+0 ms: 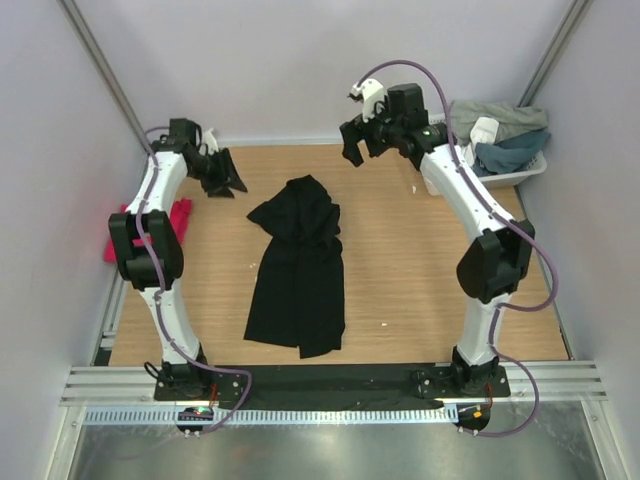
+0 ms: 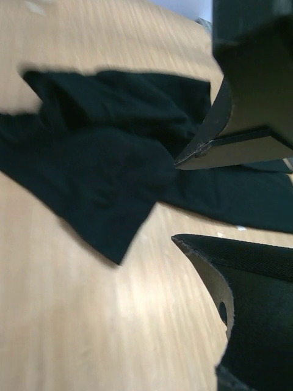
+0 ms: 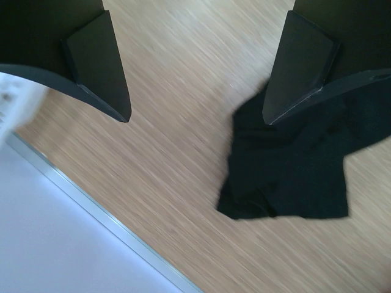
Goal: Fold and stack the t-shirts
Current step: Flatten the tshirt out
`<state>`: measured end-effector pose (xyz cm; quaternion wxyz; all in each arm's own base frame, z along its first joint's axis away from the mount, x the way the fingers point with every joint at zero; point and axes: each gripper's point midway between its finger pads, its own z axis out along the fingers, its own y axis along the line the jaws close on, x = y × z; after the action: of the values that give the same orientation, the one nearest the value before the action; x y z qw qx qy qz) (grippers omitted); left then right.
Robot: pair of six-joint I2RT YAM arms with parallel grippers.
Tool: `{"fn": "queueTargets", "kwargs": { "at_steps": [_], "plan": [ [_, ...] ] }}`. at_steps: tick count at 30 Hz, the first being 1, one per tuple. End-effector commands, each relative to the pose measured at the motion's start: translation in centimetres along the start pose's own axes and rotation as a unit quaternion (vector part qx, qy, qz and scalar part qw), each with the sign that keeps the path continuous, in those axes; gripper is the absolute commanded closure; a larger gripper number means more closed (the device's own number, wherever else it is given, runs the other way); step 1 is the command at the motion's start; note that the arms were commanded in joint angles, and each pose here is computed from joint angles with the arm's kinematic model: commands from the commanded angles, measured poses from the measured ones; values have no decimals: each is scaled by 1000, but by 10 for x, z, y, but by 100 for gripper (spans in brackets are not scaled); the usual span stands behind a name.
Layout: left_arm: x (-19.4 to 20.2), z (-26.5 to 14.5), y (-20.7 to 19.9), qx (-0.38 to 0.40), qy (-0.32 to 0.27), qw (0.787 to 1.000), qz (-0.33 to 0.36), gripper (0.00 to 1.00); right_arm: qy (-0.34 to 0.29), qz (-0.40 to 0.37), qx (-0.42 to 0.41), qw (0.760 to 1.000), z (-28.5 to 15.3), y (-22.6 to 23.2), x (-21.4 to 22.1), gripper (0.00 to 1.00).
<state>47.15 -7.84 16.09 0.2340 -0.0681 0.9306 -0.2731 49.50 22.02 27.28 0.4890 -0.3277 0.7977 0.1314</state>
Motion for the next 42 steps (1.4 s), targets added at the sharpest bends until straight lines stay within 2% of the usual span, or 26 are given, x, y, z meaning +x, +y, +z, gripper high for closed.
{"fn": "queueTargets", "kwargs": {
  "at_steps": [1, 5, 11, 17, 22, 26, 28, 33, 37, 42],
  "plan": [
    [52, 23, 8, -15, 95, 995, 5, 53, -5, 58, -109, 992, 33, 50, -7, 5],
    [71, 34, 20, -16, 128, 992, -8, 54, 3, 55, -144, 988, 76, 82, -2, 5],
    [114, 40, 31, -9, 199, 980, -17, 55, 27, 123, -162, 979, 143, 99, 35, 5],
    [137, 43, 34, 0, 235, 972, -29, 55, 25, 134, -185, 973, 158, 122, 36, 4],
    [151, 46, 31, 12, 264, 963, -48, 57, 83, 175, -195, 961, 165, 134, 84, 4],
    [141, 39, 23, 15, 244, 969, -22, 58, 117, 187, -157, 963, 169, 111, 120, 4],
    [137, 29, 11, 32, 244, 969, -7, 58, 123, 205, -130, 962, 169, 81, 133, 4],
    [153, 13, -25, 98, 293, 951, 22, 58, 136, 234, -58, 961, 159, 5, 167, 4],
    [171, 11, -37, 113, 326, 938, 41, 58, 148, 246, -25, 958, 136, -33, 185, 4],
    [190, 8, -50, 132, 365, 920, 48, 59, 163, 242, 0, 957, 99, -52, 199, 4]
  ]
}}
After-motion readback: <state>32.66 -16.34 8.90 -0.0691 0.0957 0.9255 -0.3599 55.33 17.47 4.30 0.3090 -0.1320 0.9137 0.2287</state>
